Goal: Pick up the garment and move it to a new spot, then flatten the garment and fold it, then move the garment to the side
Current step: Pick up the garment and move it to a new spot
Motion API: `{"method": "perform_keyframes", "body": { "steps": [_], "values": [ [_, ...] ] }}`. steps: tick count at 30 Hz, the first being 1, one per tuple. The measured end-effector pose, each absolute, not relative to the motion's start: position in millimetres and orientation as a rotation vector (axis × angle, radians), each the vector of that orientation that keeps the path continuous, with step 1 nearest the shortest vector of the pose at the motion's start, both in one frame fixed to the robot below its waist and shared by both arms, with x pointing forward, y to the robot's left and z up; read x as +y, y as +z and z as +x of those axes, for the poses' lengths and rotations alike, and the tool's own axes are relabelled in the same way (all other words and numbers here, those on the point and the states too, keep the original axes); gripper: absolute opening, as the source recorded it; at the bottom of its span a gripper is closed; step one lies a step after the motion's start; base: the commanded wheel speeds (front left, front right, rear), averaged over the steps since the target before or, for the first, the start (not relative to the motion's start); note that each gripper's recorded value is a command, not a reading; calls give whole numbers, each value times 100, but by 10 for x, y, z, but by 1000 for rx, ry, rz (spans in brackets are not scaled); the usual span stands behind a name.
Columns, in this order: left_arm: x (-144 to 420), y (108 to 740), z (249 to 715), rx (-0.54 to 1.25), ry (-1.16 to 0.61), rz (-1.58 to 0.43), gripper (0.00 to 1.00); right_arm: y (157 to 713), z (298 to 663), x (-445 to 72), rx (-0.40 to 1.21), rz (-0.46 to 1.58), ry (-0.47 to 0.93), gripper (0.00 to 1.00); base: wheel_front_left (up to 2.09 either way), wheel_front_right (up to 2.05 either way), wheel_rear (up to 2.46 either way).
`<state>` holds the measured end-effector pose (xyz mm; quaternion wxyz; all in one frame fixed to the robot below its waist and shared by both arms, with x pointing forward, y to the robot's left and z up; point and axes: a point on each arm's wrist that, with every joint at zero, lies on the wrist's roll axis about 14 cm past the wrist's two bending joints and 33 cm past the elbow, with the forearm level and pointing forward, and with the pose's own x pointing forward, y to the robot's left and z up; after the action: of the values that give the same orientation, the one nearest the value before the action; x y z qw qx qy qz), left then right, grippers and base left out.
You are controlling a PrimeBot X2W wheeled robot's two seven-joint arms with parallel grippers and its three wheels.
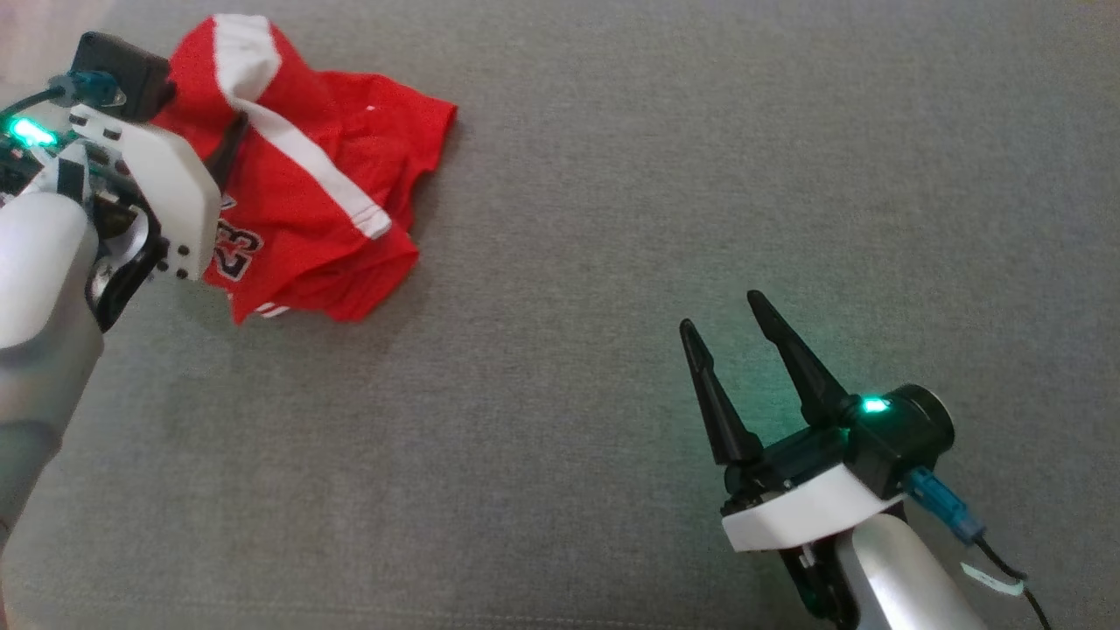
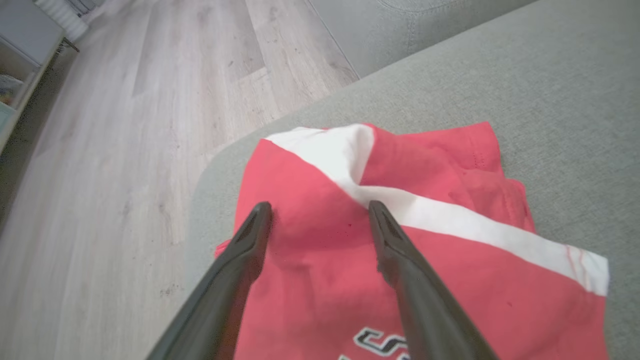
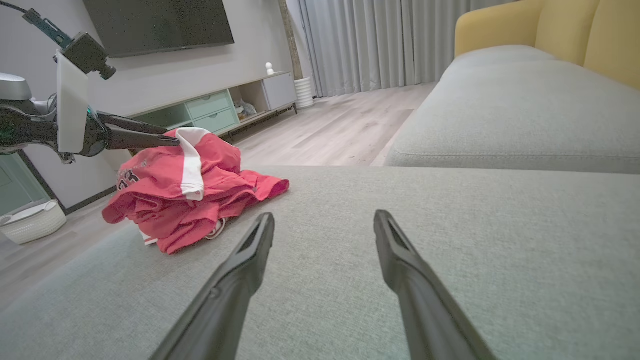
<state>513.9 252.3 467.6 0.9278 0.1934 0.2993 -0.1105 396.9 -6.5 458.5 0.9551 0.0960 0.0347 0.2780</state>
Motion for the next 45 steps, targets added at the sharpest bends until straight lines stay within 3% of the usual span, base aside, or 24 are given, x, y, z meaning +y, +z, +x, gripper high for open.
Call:
{"method": "perform_keyframes", "body": {
  "steps": [4, 5, 6, 7, 13, 21, 29, 35, 45],
  "values": [
    [2441, 4432, 5147, 694, -255, 388, 100, 4513, 3986, -158, 89, 194, 535, 100, 0, 0, 0],
    [2425, 4388, 5140, 710, -261, 386, 96, 4504, 3988, -176, 91, 193, 530, 100, 0, 0, 0],
    [2410, 4347, 5126, 727, -264, 378, 32, 4500, 3989, -190, 92, 192, 525, 100, 0, 0, 0],
    [2385, 4319, 5111, 738, -272, 372, 0, 4501, 3990, -202, 92, 191, 522, 100, 0, 0, 0],
    [2430, 4481, 5199, 644, -257, 349, 0, 4572, 3976, -248, 73, 182, 510, 100, 0, 0, 0],
    [2070, 5741, 5609, 91, -315, 344, 0, 4768, 3929, -321, 20, 164, 493, 100, 0, 0, 0],
    [1225, 6726, 5378, -240, -502, 311, 0, 4985, 3830, -473, -35, 166, 448, 100, 0, 0, 0],
    [460, 6874, 5072, -298, -711, 322, 0, 5052, 3770, -848, -53, 208, 328, 100, 0, 0, 0],
    [-800, 6402, 4750, -220, -1064, 292, 0, 5196, 3638, -1293, -101, 253, 187, 100, 0, 0, 0]
  ]
}}
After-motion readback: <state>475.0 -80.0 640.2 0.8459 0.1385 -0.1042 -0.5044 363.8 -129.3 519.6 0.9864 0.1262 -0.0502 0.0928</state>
